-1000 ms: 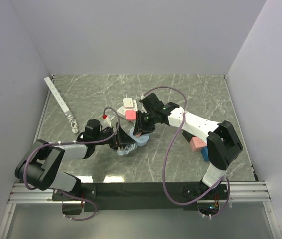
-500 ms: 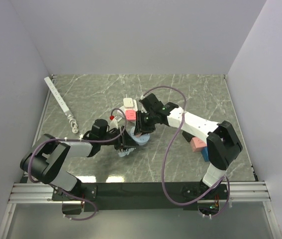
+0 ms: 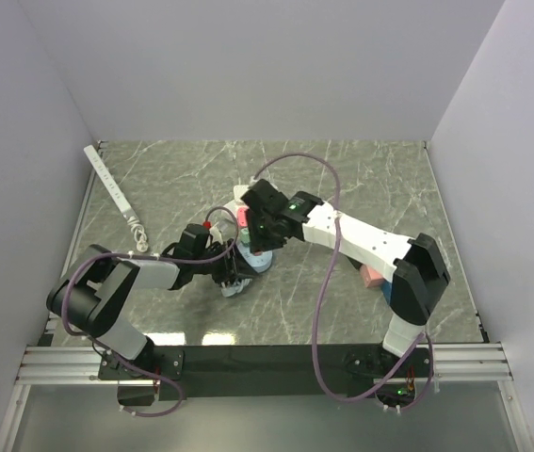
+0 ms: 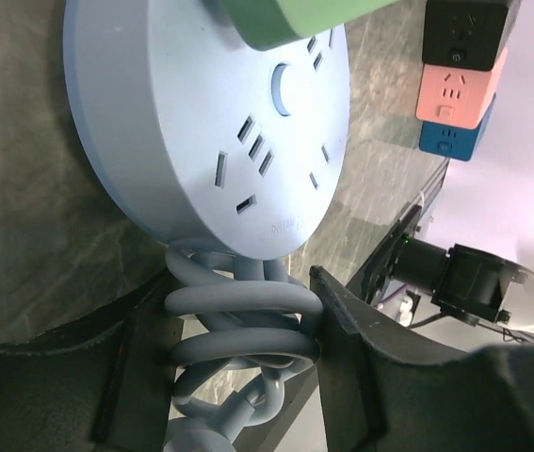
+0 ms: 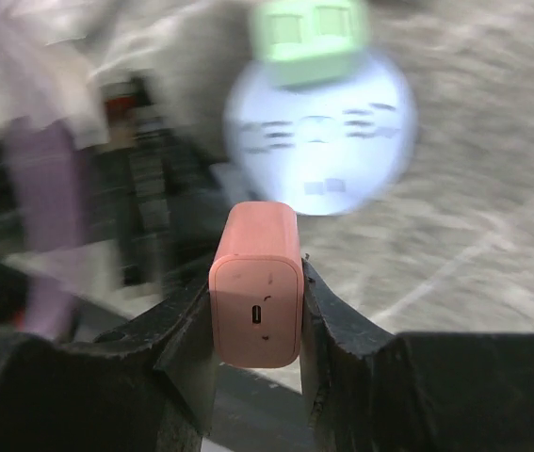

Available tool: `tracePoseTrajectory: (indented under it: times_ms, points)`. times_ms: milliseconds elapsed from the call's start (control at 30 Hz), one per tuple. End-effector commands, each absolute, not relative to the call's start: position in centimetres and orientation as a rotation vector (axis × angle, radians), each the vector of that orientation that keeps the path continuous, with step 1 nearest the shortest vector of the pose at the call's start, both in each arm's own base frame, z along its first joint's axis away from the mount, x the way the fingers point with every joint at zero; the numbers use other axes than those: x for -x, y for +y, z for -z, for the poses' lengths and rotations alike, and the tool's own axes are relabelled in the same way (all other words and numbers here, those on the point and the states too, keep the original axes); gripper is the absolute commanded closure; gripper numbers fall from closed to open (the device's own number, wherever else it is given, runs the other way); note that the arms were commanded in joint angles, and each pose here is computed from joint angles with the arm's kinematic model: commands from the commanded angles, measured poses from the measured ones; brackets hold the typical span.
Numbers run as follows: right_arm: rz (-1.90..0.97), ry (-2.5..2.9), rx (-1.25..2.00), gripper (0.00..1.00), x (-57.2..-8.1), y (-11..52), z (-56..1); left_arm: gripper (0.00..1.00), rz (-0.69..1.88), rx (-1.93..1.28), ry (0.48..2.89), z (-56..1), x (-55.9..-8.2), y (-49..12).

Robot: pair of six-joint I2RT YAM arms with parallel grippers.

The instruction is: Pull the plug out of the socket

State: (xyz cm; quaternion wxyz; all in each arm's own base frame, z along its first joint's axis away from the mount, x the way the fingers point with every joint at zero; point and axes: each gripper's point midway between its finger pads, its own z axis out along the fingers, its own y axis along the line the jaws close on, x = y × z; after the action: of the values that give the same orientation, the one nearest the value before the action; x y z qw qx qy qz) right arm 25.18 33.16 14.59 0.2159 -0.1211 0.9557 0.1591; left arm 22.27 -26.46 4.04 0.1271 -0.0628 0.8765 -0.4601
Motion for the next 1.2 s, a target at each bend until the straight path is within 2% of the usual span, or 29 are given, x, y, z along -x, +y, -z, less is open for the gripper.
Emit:
tracePoseTrajectory:
  times_ms: [0, 200, 400, 467, 500, 567, 600, 667, 700, 767, 800, 833, 933, 1033, 1167]
  points:
    - [-0.318, 2.587, 0.064, 1.0, -28.8, 27.2, -16.0, 1.0, 1.335, 0.14, 2.483, -5.9, -23.5, -26.8]
    - [-0.102, 2.571, -0.349, 1.0, -33.5, 14.3, -12.5, 1.0, 1.242, 0.051, 2.547, -4.9, -23.1, -26.1]
    - [0.009, 2.575, -0.656, 1.0, -36.3, 6.5, -8.7, 1.0, 1.176, -0.05, 2.602, -4.4, -22.1, -25.3]
    - [0.039, 2.576, -0.701, 0.91, -36.7, 5.4, -7.8, 1.0, 1.18, -0.072, 2.607, -4.5, -21.8, -25.3]
    - [0.059, 2.574, -0.724, 0.74, -36.8, 4.9, -7.5, 1.0, 1.187, -0.079, 2.613, -4.4, -21.5, -25.4]
    - [0.09, 2.593, -0.755, 0.68, -36.8, 4.0, -6.4, 1.0, 1.184, -0.093, 2.627, -4.3, -21.1, -25.6]
    - [0.103, 2.595, -0.758, 0.58, -36.9, 3.8, -6.2, 1.0, 1.169, -0.106, 2.647, -4.1, -20.7, -25.7]
    - [0.11, 2.596, -0.759, 0.49, -36.9, 3.6, -5.8, 0.99, 1.151, -0.127, 2.652, -4.0, -20.5, -25.8]
    - [0.116, 2.592, -0.758, 0.36, -36.9, 3.4, -6.0, 1.0, 1.16, -0.147, 2.657, -4.0, -20.0, -26.1]
    - [0.116, 2.573, -0.751, 0.25, -37.0, 3.2, -6.9, 1.0, 1.153, -0.171, 2.659, -4.1, -19.7, -26.3]
    - [0.118, 2.561, -0.747, 0.14, -37.0, 3.1, -7.4, 1.0, 1.15, -0.193, 2.655, -4.1, -19.5, -26.6]
    - [0.107, 2.533, -0.738, 0.1, -37.0, 3.0, -8.6, 0.99, 1.128, -0.194, 2.685, -3.8, -19.0, -26.4]
    - [0.0, 2.486, -0.679, 0.08, -36.8, 4.0, -11.6, 0.99, 1.096, -0.203, 2.688, -3.8, -18.8, -26.4]
    - [-0.182, 2.484, -0.435, 0.07, -36.3, 8.0, -13.6, 1.0, 1.107, -0.234, 2.685, -3.9, -18.2, -26.7]
    - [-0.51, 2.543, 0.036, 0.07, -33.1, 15.9, -14.8, 0.99, 1.178, -0.319, 2.694, -4.3, -17.0, -27.8]
